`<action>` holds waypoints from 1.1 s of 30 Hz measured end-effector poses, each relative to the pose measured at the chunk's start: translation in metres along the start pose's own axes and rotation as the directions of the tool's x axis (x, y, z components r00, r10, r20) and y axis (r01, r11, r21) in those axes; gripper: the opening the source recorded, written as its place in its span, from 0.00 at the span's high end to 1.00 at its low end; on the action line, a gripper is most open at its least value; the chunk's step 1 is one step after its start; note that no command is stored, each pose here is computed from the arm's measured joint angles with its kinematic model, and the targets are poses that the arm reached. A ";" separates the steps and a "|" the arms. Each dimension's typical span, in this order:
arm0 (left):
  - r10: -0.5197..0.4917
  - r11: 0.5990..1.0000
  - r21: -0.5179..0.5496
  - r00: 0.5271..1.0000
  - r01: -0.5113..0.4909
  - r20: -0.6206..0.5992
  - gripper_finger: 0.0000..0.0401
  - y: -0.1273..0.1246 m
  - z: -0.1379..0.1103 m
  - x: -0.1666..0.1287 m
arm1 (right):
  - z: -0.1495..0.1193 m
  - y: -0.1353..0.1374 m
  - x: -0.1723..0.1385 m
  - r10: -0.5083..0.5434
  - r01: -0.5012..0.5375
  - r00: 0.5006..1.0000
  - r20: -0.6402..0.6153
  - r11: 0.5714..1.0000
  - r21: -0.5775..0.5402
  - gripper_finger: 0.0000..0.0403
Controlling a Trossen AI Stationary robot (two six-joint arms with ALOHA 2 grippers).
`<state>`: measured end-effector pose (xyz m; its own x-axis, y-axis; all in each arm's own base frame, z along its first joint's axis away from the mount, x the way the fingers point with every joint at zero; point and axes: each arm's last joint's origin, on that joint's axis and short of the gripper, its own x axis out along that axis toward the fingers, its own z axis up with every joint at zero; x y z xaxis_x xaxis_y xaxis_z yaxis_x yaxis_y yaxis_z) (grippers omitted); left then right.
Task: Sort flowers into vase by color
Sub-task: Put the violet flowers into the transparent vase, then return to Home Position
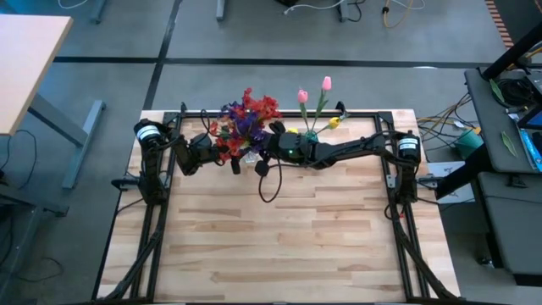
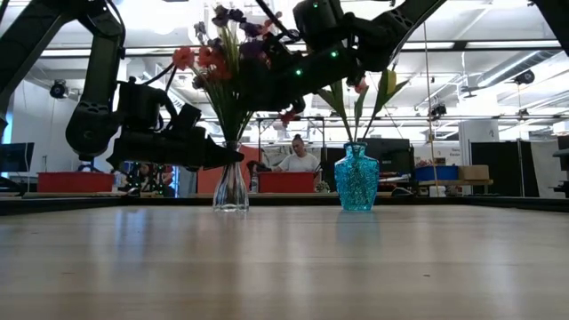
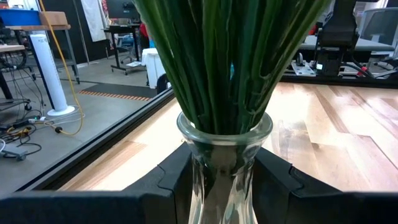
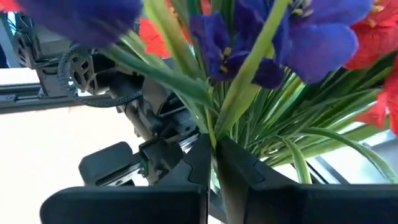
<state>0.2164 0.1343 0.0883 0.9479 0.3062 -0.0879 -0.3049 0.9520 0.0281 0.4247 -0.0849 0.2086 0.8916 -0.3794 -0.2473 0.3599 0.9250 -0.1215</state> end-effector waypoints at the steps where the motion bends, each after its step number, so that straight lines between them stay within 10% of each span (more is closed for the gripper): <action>1: 0.000 1.000 -0.001 1.000 0.000 0.000 0.73 0.000 0.000 0.000 | 0.000 0.000 0.000 0.001 -0.001 1.000 -0.002 1.000 0.000 0.97; 11: 0.000 1.000 0.001 1.000 0.000 0.000 0.73 0.000 0.000 0.000 | 0.001 0.000 -0.001 0.000 0.000 1.000 0.014 1.000 -0.022 0.95; 33: 0.000 1.000 -0.003 1.000 0.000 0.000 0.73 0.000 0.000 0.000 | 0.027 0.004 -0.029 0.036 -0.036 0.999 -0.042 0.999 -0.001 0.45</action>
<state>0.2164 0.1344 0.0882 0.9477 0.3066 -0.0882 -0.3055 0.9518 0.0253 0.4074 -0.0698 0.2416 0.8917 -0.3466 -0.2912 0.3275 0.9380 -0.1137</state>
